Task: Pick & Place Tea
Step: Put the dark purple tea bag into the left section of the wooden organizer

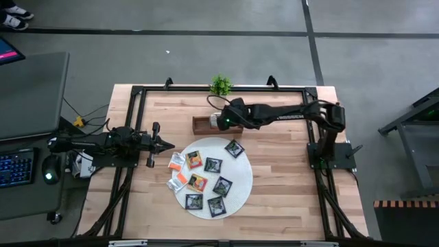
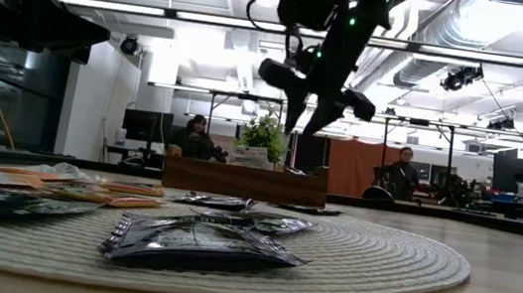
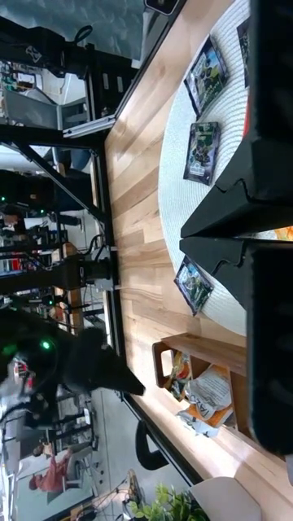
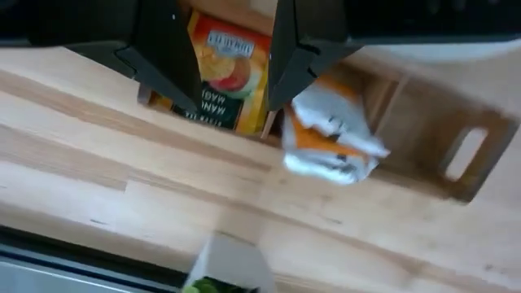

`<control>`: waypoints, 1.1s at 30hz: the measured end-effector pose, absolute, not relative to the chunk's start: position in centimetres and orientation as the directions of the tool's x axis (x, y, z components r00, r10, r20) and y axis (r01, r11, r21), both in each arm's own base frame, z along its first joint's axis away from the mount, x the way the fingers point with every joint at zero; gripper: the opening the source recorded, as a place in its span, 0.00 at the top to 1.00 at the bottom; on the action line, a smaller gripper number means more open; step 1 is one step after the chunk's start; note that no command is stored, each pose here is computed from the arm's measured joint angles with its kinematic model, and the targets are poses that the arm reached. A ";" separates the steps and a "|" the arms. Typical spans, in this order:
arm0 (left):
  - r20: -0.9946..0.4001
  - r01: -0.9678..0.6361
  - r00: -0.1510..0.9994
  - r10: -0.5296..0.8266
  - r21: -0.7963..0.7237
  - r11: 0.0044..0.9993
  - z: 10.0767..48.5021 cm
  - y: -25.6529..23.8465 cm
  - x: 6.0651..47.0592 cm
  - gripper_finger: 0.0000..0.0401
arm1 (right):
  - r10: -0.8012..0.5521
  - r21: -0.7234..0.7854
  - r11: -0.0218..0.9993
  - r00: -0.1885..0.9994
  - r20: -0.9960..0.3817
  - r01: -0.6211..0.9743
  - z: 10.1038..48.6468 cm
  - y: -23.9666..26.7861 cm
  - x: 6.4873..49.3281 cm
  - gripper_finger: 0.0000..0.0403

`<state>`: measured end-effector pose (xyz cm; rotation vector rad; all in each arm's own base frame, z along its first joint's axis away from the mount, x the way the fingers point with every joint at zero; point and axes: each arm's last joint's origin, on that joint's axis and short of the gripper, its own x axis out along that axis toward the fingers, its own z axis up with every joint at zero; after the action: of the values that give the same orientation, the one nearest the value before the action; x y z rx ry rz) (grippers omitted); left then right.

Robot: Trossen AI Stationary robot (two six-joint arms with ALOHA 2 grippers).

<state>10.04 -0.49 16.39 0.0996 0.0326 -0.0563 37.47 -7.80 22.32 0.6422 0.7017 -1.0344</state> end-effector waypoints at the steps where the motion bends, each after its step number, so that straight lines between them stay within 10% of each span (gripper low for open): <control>1: -0.035 0.058 0.998 -0.055 0.098 0.993 16.4 -0.5 10.0 1.00 | -0.530 0.140 0.393 0.348 -0.774 0.909 22.6 -7.5 37.4 0.66; 16: -0.035 0.057 0.998 -0.054 0.099 0.993 16.4 -0.5 10.0 1.00 | -0.058 0.152 0.908 0.478 -0.877 0.390 25.4 0.4 35.9 0.66; 33: -0.035 0.058 0.998 -0.054 0.098 0.993 16.4 -0.5 10.0 1.00 | 0.095 0.153 0.981 0.389 -0.916 0.123 22.7 6.9 34.4 0.66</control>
<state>10.04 -0.49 16.40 0.0996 0.0325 -0.0562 34.42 6.85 22.68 0.2088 1.1734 -0.0180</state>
